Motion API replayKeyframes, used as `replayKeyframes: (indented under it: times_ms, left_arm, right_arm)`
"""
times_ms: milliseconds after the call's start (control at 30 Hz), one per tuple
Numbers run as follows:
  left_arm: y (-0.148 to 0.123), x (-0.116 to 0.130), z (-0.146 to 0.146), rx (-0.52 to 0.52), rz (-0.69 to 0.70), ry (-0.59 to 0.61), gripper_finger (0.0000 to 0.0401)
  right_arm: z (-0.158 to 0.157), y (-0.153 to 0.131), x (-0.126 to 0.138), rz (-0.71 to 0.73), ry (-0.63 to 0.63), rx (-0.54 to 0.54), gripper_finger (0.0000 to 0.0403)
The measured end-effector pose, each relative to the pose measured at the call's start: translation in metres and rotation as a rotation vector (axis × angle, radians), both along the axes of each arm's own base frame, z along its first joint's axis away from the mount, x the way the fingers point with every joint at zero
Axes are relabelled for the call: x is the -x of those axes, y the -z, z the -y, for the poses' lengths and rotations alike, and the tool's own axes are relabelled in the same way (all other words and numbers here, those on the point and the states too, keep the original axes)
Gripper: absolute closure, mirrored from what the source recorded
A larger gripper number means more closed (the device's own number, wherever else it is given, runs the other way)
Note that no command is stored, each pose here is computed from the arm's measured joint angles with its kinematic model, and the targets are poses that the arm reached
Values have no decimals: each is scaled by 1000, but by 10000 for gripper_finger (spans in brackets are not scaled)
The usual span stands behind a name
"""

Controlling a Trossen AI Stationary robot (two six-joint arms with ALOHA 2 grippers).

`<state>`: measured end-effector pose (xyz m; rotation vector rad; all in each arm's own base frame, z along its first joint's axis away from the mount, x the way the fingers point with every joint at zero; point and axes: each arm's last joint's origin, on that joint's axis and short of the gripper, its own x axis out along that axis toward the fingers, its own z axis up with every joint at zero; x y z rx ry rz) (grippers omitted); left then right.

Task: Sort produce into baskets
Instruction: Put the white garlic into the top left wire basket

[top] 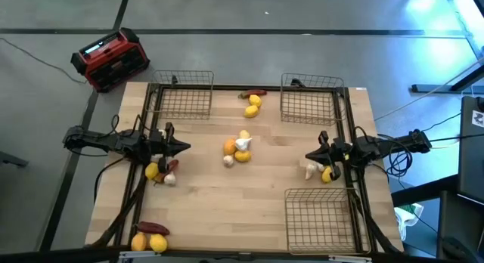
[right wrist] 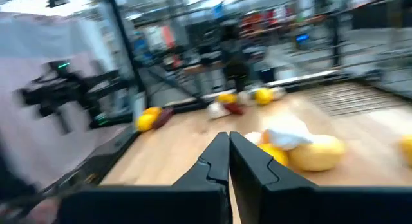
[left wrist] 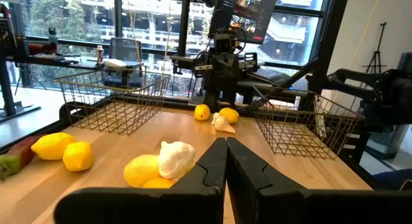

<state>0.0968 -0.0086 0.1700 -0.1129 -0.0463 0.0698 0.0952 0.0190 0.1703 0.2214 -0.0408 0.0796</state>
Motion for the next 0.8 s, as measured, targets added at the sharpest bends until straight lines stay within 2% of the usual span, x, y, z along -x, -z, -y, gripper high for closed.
replayKeyframes:
  times_ms: [133, 800]
  left_arm:
    - [0, 0, 0, 0, 0, 0, 397]
    - [0, 0, 0, 0, 0, 0, 397]
  right_arm:
    - [3, -1, 0, 12, 98, -8, 388]
    - [2, -1, 0, 11, 53, -6, 388]
